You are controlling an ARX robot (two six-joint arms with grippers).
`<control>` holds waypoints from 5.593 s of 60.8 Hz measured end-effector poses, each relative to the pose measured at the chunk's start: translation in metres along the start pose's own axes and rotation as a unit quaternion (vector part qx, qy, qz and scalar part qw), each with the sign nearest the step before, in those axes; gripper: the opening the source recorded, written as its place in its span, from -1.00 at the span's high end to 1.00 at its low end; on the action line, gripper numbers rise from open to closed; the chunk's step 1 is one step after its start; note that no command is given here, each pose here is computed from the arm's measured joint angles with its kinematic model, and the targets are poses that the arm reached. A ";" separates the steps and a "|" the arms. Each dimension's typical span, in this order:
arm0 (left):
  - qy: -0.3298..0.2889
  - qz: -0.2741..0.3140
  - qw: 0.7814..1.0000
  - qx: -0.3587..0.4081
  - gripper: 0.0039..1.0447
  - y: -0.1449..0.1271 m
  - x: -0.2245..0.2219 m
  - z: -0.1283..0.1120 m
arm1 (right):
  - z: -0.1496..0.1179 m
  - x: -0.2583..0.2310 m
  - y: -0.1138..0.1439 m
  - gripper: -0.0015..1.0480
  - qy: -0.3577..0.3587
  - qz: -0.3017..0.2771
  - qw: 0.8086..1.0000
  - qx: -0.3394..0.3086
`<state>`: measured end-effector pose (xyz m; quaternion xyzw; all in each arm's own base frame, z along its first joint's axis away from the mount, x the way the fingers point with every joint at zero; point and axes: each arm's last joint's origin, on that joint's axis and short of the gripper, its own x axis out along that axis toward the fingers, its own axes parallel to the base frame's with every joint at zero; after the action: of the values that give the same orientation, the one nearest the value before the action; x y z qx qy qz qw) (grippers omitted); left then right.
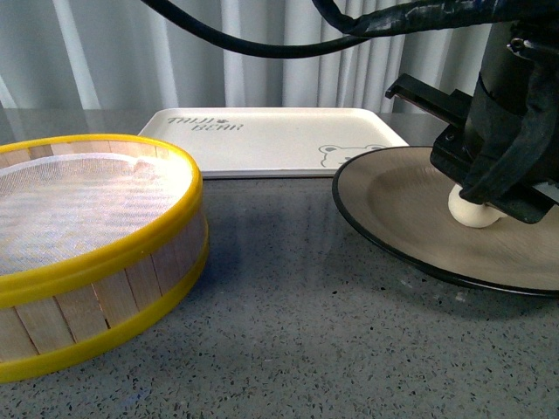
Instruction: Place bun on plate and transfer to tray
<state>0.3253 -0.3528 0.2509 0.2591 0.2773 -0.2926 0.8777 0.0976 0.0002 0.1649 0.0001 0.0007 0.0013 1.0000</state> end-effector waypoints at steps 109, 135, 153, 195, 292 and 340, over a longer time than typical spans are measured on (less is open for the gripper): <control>-0.233 0.250 0.915 -0.214 -0.58 0.145 -0.304 -0.158 | 0.000 0.000 0.000 -0.83 0.000 0.000 1.000 0.000; -0.271 0.289 0.881 -0.260 0.90 0.112 -0.261 -0.289 | 0.000 0.000 0.000 -0.83 0.000 0.000 1.000 0.000; -0.273 0.290 0.879 -0.261 0.93 0.094 -0.244 -0.319 | 0.000 0.000 0.000 -0.83 0.000 0.000 1.000 0.000; -0.277 0.291 0.878 -0.260 0.93 0.074 -0.237 -0.346 | 0.000 0.000 0.000 -0.83 0.000 0.000 1.000 0.000; -0.287 0.294 0.875 -0.257 -0.88 0.071 -0.235 -0.350 | 0.056 0.094 -0.074 -0.83 0.169 0.019 0.941 0.293; -0.287 0.294 0.875 -0.257 -0.88 0.071 -0.235 -0.350 | 0.031 0.144 -0.047 -0.83 0.317 0.044 0.747 0.583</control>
<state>0.0962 -0.0002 0.1722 -0.0013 -0.0108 -0.0010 0.9999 0.2418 -0.0467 0.1962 0.5827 0.3181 0.0449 0.7465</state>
